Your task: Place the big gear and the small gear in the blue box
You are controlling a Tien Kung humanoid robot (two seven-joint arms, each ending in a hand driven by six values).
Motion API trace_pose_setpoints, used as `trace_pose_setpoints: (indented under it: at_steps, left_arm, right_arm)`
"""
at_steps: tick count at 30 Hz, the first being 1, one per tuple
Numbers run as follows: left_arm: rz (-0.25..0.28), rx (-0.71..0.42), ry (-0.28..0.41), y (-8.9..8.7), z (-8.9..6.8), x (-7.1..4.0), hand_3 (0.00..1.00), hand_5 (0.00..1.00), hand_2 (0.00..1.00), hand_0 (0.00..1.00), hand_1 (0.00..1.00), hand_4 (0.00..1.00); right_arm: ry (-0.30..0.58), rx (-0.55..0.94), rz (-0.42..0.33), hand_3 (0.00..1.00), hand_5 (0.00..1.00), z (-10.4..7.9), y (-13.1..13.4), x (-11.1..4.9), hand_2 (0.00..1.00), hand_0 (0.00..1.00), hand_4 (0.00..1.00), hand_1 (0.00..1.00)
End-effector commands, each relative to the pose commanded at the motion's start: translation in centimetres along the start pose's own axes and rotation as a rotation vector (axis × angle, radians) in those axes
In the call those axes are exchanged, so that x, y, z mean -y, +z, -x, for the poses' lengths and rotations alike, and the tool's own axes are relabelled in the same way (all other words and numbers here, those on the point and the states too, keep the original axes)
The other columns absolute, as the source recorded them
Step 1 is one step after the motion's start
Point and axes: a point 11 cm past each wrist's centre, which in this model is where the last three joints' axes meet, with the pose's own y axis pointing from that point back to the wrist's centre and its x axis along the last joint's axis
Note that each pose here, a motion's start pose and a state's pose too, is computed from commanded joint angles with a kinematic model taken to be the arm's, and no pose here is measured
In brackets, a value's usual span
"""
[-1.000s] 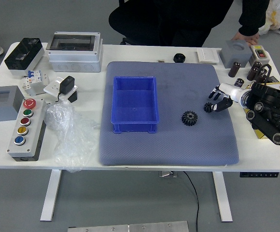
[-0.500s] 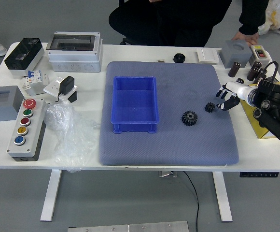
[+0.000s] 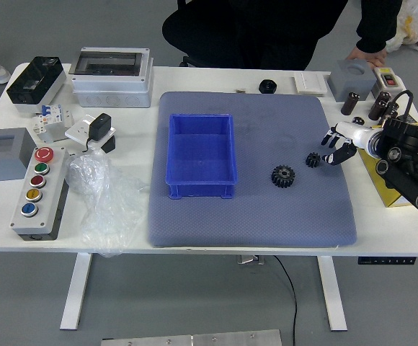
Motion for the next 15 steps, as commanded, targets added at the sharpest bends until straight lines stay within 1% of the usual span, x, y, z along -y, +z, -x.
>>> trace_pose_setpoints:
  at_steps: [6, 15]
  left_arm:
    - [-0.001, 0.0, 0.0, -0.07, -0.06, -0.02, 0.779, 0.371, 0.828, 0.858, 0.827, 0.594]
    - [-0.003, -0.001, -0.001, -0.12, -0.03, -0.01, 0.78, 0.37, 0.827, 0.858, 0.826, 0.595]
  right_arm:
    - [-0.008, 0.006, 0.0, 0.728, 0.173, 0.07, -0.29, 0.16, 0.735, 0.57, 0.663, 0.554]
    - [-0.004, -0.004, -0.003, 0.726, 0.175, -0.03, -0.98, -0.08, 0.735, 0.57, 0.661, 0.555]
